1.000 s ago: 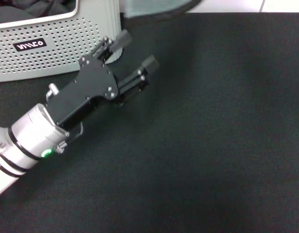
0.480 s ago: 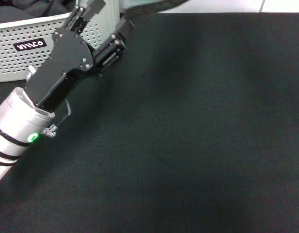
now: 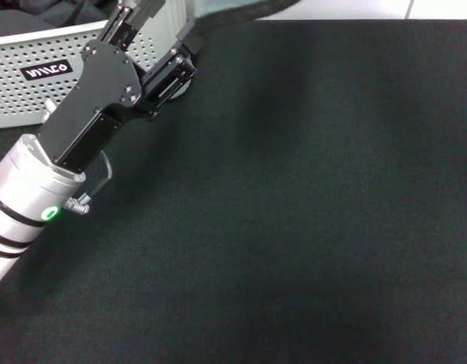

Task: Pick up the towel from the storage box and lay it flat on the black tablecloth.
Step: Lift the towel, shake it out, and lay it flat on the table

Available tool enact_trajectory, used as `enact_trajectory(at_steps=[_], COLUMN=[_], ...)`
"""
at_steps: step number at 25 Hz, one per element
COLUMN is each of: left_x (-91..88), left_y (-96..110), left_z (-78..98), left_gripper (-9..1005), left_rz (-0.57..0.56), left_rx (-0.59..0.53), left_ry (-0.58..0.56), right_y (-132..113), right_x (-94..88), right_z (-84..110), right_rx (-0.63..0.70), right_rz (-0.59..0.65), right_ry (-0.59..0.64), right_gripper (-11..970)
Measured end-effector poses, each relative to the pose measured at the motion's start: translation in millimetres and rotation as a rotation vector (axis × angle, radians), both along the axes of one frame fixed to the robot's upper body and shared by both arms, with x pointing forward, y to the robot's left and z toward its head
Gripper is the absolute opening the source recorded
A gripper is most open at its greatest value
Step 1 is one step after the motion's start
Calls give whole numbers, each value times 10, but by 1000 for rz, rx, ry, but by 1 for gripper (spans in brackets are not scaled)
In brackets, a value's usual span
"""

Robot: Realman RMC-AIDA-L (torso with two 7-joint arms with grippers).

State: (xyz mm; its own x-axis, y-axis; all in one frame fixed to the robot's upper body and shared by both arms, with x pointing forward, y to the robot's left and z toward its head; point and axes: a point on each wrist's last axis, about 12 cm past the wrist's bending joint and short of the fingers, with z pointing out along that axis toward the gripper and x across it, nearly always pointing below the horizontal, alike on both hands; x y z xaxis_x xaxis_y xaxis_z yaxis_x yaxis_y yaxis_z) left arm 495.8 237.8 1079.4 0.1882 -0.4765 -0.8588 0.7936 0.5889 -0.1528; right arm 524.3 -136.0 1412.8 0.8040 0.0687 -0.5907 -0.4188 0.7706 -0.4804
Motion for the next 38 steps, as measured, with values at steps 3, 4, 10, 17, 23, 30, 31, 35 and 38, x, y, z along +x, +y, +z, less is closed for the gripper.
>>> enact_trajectory(at_steps=[3, 4, 10, 17, 23, 30, 31, 35, 38], left_x=[-2, -3, 16, 53, 57, 66, 72, 79, 83], left_y=[-5, -7, -30, -70, -78, -96, -104, -115, -118], left_z=[-3, -6, -3, 44, 48, 48, 48, 47, 50], left_gripper=[817, 817, 817, 817, 816, 816, 816, 816, 816], left_rz=[-4, -5, -10, -38, -43, -51, -53, -55, -56], left_rx=[2, 2, -2, -16, -15, -15, -16, -16, -16], left_ry=[2, 4, 11, -3, -4, 2, 4, 8, 7], right_y=[27, 36, 95, 171, 188, 236, 244, 295, 309], right_x=[1, 3, 25, 66, 99, 176, 181, 192, 191], right_z=[22, 30, 24, 11, 33, 60, 62, 95, 110], right_rx=[0, 0, -6, -19, -15, -13, -14, -19, -21], right_rz=[7, 9, 12, 21, 8, -1, 0, 7, 5], right_ry=[-6, -7, 0, 6, 11, 21, 21, 11, 4], right_gripper=[7, 7, 6, 6, 7, 11, 12, 14, 16])
